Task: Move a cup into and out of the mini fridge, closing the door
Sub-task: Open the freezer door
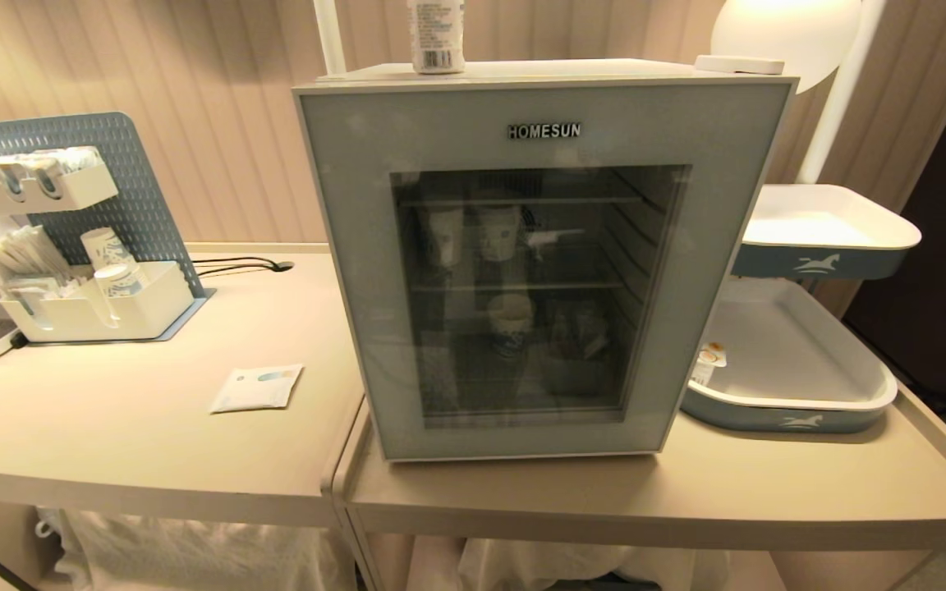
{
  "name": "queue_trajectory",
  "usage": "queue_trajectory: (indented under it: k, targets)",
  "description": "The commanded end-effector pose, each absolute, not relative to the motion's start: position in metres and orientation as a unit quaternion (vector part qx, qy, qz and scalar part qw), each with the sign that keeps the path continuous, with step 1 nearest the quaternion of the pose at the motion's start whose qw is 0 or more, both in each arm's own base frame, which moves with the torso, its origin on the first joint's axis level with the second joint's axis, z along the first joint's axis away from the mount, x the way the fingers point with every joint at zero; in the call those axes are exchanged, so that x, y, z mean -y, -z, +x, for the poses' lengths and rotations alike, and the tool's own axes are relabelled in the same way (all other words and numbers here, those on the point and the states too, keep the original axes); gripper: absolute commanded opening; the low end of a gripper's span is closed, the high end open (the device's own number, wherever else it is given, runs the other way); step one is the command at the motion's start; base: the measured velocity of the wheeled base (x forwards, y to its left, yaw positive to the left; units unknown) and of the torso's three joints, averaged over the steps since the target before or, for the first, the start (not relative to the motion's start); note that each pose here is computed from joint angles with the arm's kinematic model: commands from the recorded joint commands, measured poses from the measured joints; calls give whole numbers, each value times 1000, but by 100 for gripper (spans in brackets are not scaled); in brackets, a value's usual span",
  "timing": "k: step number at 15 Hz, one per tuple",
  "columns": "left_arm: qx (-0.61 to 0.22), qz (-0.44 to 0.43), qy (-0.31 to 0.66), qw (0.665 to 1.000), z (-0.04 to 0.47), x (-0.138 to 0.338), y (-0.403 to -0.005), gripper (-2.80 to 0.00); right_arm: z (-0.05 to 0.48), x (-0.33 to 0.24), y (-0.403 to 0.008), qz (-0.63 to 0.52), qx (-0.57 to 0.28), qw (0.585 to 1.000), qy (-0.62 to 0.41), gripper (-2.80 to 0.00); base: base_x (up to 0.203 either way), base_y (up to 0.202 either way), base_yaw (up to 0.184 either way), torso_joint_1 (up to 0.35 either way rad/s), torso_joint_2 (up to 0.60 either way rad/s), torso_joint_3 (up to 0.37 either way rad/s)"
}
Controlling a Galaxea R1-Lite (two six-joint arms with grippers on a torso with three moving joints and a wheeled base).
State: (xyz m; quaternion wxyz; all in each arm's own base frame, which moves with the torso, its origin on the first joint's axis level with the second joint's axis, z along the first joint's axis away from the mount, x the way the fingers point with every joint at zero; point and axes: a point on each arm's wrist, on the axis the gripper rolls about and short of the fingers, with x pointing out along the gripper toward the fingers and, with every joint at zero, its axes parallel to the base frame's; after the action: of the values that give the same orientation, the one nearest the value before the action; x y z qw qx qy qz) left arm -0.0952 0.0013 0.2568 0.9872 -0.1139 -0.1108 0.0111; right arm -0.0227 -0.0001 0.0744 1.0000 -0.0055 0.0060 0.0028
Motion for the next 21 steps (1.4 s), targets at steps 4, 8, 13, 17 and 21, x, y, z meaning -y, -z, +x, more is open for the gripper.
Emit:
queue_trajectory:
  k: [4, 8, 13, 17, 21]
  targets:
    - [-53, -161, 21, 985, -4, -1, -326, 0, -23, 0, -74, -5, -7, 1000, -3, -280, 0, 0, 0, 0, 0, 0]
    - [-216, -195, 76, 954, 128, 17, -335, 0, -23, 0, -74, -5, -7, 1000, -3, -280, 0, 0, 0, 0, 0, 0]
    - [-254, -216, 430, 839, 250, 32, -309, 0, -23, 0, -74, -5, -7, 1000, -3, -280, 0, 0, 0, 0, 0, 0]
    - [-181, -138, 505, 832, 286, 32, -272, 0, -23, 0, -74, -5, -7, 1000, -3, -280, 0, 0, 0, 0, 0, 0]
    - [-110, -92, 520, 842, 296, 32, -249, 0, -23, 0, -74, -5, -7, 1000, -3, -280, 0, 0, 0, 0, 0, 0]
